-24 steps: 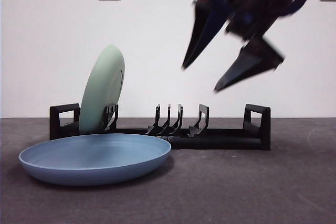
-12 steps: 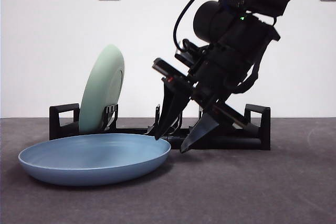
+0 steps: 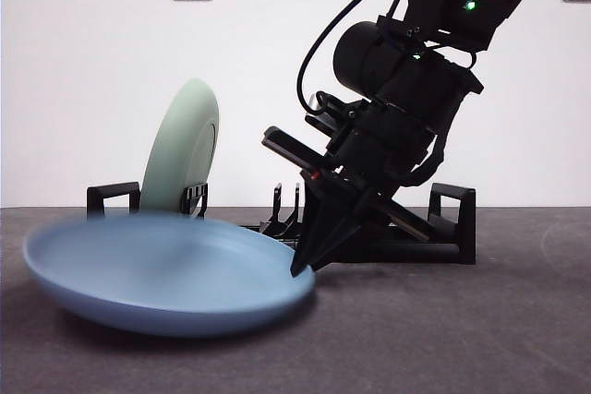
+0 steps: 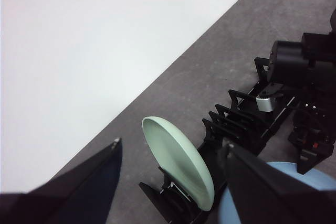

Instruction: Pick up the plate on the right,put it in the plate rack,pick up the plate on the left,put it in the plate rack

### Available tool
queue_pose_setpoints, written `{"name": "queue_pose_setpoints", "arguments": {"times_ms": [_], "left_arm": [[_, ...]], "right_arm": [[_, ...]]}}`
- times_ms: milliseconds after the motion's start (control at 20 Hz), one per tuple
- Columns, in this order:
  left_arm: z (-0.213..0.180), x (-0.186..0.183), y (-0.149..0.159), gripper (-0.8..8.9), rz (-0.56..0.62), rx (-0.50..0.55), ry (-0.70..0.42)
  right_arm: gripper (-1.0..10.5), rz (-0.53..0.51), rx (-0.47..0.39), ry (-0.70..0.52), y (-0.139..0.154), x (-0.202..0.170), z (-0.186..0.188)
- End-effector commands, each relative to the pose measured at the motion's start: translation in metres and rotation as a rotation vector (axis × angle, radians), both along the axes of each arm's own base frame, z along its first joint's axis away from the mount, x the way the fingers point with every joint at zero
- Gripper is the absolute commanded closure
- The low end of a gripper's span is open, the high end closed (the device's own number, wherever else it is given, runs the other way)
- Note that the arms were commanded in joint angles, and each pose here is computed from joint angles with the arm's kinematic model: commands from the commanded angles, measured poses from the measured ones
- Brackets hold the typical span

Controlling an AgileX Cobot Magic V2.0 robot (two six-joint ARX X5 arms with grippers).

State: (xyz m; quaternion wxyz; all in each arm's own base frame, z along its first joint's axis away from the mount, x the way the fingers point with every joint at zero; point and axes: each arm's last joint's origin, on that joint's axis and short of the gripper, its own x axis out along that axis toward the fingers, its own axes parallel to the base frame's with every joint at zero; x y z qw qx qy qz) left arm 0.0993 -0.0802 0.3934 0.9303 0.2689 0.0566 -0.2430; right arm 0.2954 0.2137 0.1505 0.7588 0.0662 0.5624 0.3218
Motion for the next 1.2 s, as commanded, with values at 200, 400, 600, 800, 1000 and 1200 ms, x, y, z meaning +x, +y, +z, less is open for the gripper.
{"name": "queue_pose_setpoints", "arguments": {"times_ms": [200, 400, 600, 800, 1000, 1200], "left_arm": [[-0.008, 0.002, -0.003, 4.99, -0.008, 0.053, 0.052], [-0.020, 0.006, -0.016, 4.99, -0.108, 0.116, 0.151], [-0.035, 0.011, -0.046, 4.99, -0.243, 0.201, 0.247], [-0.058, 0.008, -0.087, 4.99, -0.373, 0.337, 0.332], [-0.079, -0.006, -0.121, 4.99, -0.482, 0.459, 0.368], [-0.095, -0.017, -0.143, 4.99, -0.488, 0.568, 0.350]], "right_arm": [[9.6, -0.023, -0.053, 0.007, 0.001, -0.002, -0.007], [9.6, -0.020, -0.074, 0.039, -0.004, -0.010, 0.005], [9.6, -0.010, -0.072, 0.023, -0.014, -0.022, 0.037], [9.6, 0.003, -0.061, -0.028, -0.030, -0.037, 0.073], [9.6, -0.057, -0.093, -0.076, -0.051, -0.040, 0.092], [9.6, -0.087, -0.101, -0.051, -0.065, -0.042, 0.099]]}}
